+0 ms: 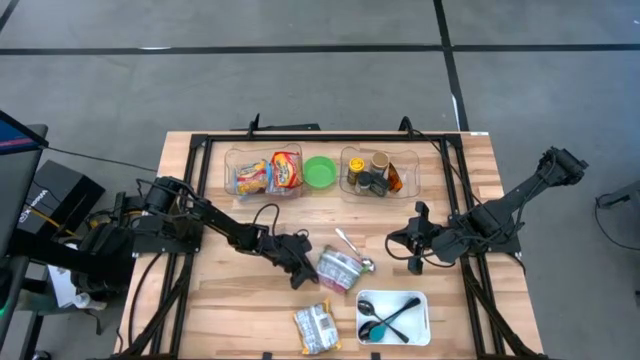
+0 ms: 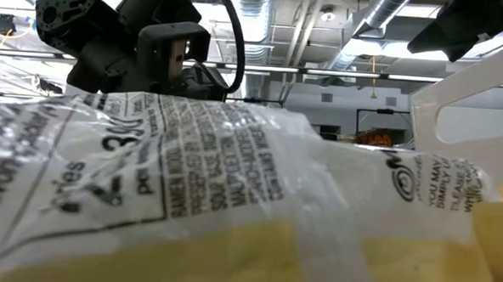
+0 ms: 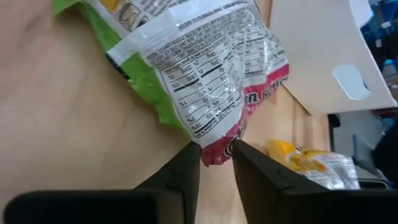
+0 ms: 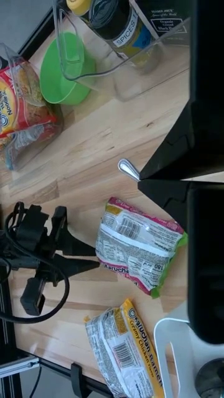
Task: Pick & Place Food Item
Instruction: Put the green and red noodle pack in the left transparent bin
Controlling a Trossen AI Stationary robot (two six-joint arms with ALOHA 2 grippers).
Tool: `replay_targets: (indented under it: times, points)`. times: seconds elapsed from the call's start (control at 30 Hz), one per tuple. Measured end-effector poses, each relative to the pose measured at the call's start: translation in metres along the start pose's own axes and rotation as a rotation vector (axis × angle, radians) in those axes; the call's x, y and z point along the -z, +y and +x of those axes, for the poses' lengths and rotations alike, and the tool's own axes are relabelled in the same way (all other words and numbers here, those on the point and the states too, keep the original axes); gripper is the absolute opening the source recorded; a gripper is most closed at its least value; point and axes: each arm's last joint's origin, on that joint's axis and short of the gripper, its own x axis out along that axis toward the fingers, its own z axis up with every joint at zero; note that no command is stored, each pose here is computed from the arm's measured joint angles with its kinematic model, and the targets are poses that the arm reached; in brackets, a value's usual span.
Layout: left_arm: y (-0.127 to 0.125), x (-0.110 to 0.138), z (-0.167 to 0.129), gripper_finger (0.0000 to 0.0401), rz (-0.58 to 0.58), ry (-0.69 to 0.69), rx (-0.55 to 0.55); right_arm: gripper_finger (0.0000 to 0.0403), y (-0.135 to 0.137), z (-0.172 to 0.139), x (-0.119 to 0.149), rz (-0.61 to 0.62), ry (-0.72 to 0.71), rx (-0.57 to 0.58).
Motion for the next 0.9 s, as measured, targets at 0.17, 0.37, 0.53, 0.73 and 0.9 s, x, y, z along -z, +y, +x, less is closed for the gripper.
replay_targets:
  times: [0.17,0.37,0.53,0.73,0.9]
  points:
    - [0.002,0.000,0.000,0.0056,0.052,-0.035,-0.044,0.0001,0.000,0.000,0.000,0.000,0.000,-0.001]
    - [0.003,-0.001,0.000,0.0006,0.059,-0.051,-0.057,0.0001,0.000,0.000,0.000,0.000,0.000,-0.001]
    - [0.002,-0.001,0.000,0.0006,0.077,-0.051,-0.055,0.0001,0.000,0.000,0.000,0.000,0.000,-0.001]
    - [-0.006,-0.007,-0.008,0.0002,0.124,-0.075,-0.031,0.0001,0.000,0.000,0.000,-0.001,0.001,0.000]
    - [-0.017,-0.015,-0.024,0.0001,0.209,-0.102,-0.037,0.0001,0.000,0.000,0.000,-0.003,0.004,0.002]
